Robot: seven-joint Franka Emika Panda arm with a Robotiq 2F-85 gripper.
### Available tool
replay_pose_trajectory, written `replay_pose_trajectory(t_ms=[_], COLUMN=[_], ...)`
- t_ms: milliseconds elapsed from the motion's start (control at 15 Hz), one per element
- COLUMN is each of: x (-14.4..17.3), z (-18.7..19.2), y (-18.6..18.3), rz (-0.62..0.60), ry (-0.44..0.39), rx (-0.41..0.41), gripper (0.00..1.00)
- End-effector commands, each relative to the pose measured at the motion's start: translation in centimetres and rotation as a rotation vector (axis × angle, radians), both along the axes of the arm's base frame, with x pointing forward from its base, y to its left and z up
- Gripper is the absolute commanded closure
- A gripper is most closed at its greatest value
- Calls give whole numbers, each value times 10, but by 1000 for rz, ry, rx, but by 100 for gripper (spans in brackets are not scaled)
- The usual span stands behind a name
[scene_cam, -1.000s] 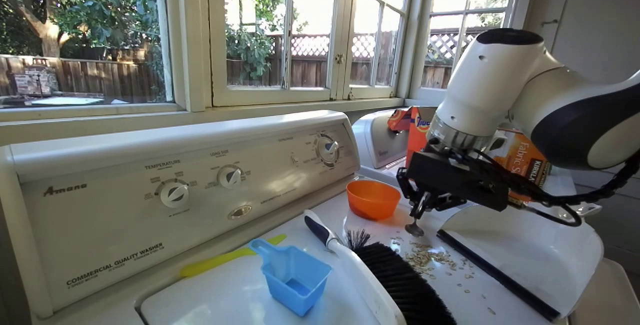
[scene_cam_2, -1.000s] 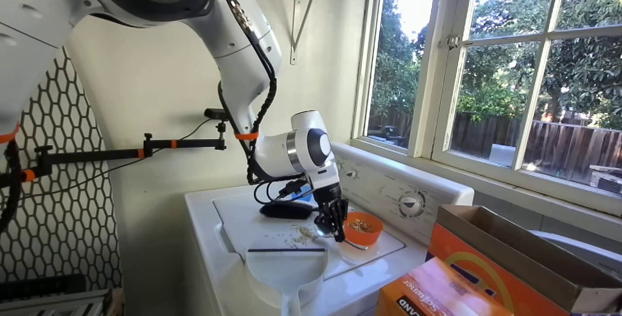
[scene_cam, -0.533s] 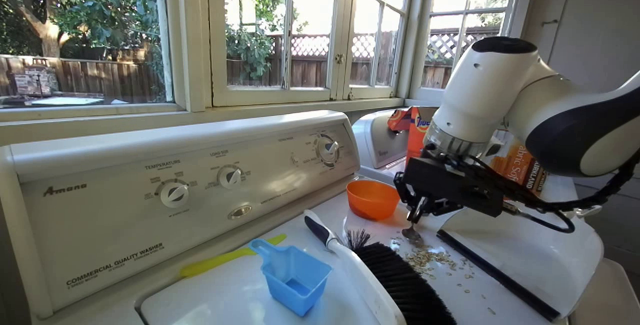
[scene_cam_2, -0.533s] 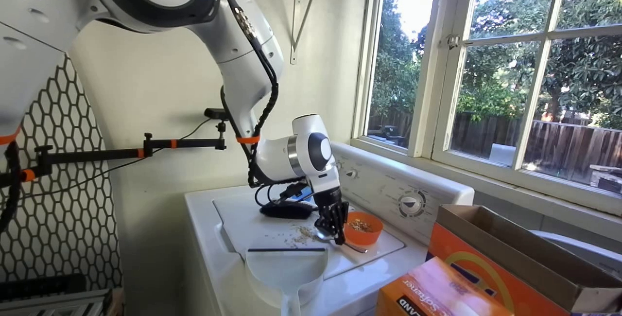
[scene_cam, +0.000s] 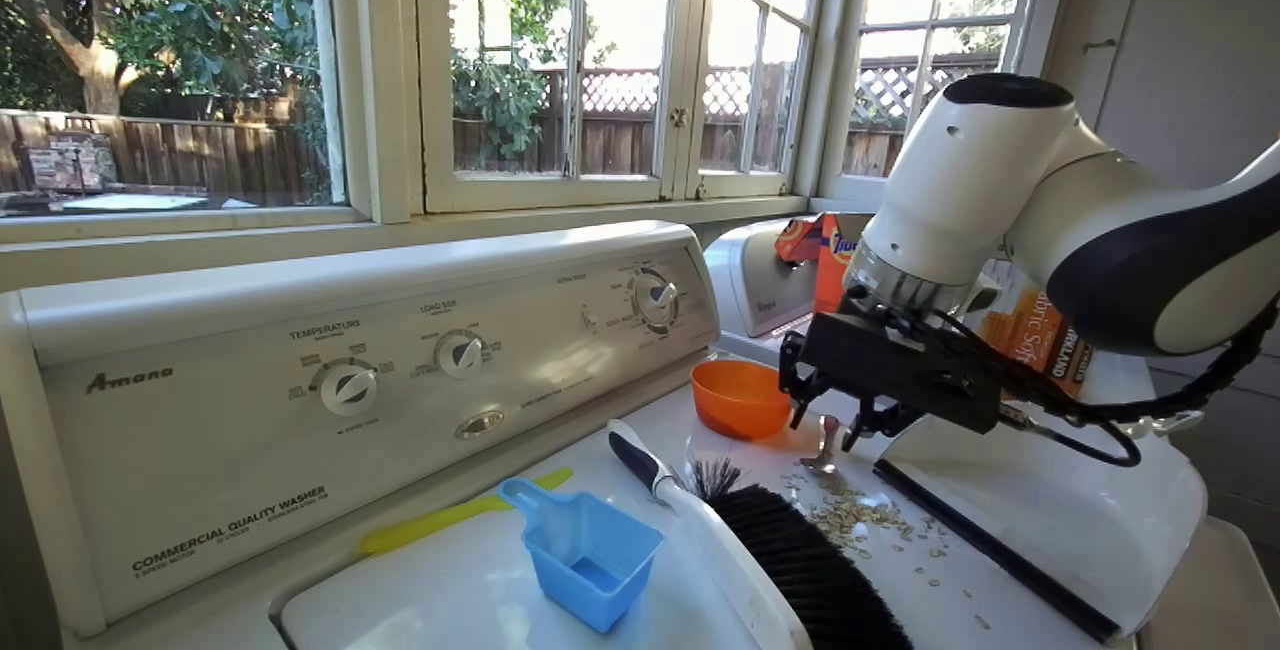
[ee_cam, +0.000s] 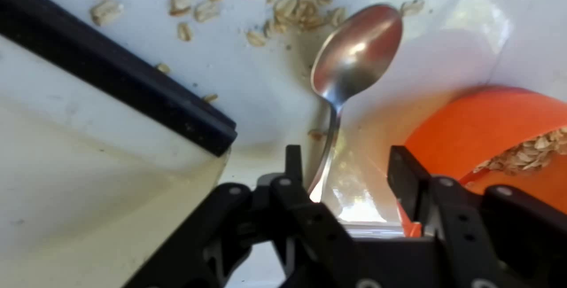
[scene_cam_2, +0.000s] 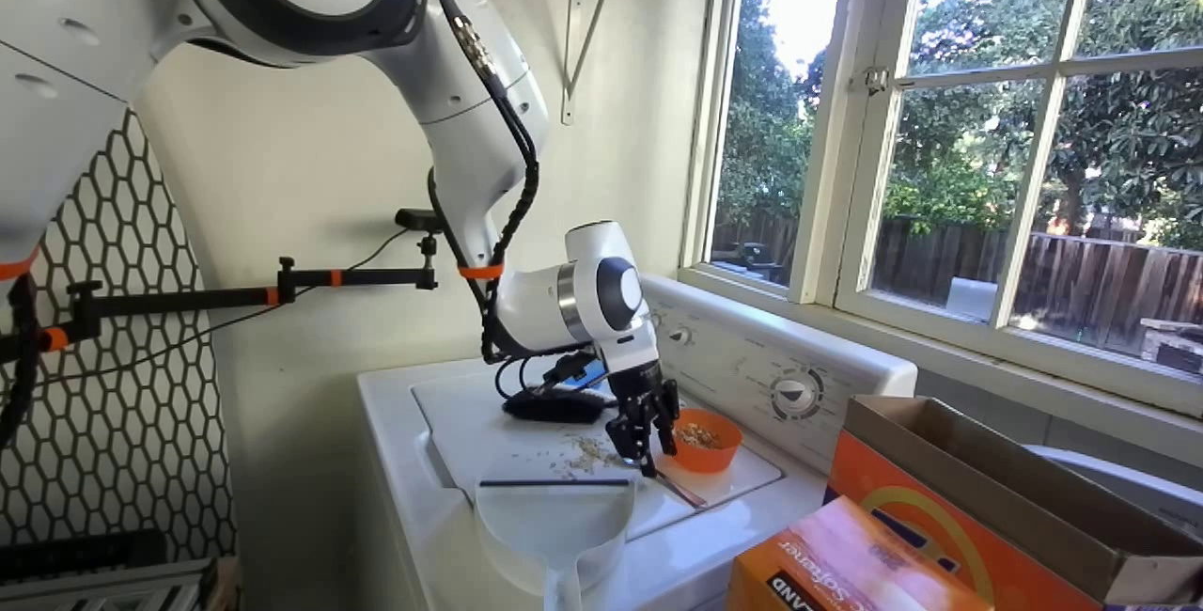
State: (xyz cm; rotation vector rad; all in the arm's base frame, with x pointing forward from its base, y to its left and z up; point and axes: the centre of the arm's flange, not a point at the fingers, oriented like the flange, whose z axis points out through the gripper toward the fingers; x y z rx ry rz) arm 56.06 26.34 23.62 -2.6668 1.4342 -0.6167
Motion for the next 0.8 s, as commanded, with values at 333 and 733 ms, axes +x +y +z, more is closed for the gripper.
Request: replay_pose_trajectory(t_ms=[333, 733], x=[-8, -19], z=[12, 24], y=[10, 21], rz=[22, 106], ry=[-11, 18], rx=[12, -20], gripper=[0, 0])
